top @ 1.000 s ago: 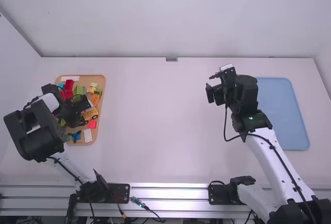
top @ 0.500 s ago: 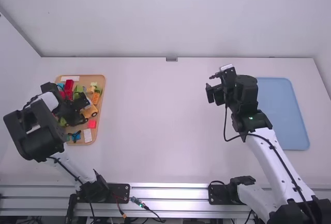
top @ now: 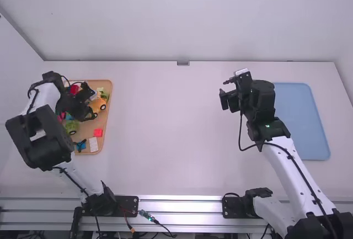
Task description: Assemble lego blocks to make yellow taxi
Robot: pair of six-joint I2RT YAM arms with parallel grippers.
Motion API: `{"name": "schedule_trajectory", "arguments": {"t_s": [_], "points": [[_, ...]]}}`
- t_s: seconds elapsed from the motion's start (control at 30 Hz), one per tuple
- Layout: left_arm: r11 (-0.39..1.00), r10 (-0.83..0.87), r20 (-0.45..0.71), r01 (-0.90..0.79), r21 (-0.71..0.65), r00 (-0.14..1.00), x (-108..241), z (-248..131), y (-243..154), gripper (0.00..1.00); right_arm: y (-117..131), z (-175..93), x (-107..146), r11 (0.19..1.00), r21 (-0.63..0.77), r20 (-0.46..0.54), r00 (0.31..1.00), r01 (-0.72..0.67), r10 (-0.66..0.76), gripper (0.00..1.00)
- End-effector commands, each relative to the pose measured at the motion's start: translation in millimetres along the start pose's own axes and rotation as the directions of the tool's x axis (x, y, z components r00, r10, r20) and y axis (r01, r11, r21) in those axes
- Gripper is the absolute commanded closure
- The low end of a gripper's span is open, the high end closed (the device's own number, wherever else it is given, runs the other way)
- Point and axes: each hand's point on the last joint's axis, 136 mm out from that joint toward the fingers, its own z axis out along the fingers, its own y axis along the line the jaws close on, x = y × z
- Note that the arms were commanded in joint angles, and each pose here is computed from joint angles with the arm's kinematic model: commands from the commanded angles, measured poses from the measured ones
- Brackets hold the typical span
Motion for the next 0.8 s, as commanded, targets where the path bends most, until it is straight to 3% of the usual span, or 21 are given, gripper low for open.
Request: {"name": "schedule_trajectory", "arguments": {"t_s": [0.0,0.2,0.37,0.5,0.6,0.77], "points": [[1.000,0.009,0.029,-0.010,0.018,1.000,-31,-1,-22,0.98,0,-2,-10,1.000,-0.002,0.020,1.000,0.000,0.000,0.01],[0.989,0.145,-0.054,-0.146,0.000,0.988,-78,18,-66,0.98,0,-2,-10,1.000,-0.001,0.019,1.000,0.004,-0.004,0.01],[0.921,0.380,0.004,-0.379,0.093,0.925,-115,32,-131,0.98,-1,-2,-9,1.000,0.003,0.018,1.000,0.004,-0.004,0.01],[0.876,0.479,0.017,-0.480,0.046,0.877,-133,43,-172,0.98,-10,-2,-7,1.000,0.028,0.013,1.000,-0.007,0.007,0.01],[0.836,0.548,0.009,-0.548,0.031,0.837,-133,45,-200,0.99,-14,-2,-4,0.999,0.031,0.004,1.000,-0.018,0.018,0.01],[0.654,0.744,0.072,-0.746,0.125,0.664,-117,48,-269,0.98,-19,-3,2,0.999,0.041,-0.018,0.999,-0.027,0.027,0.01]]}}
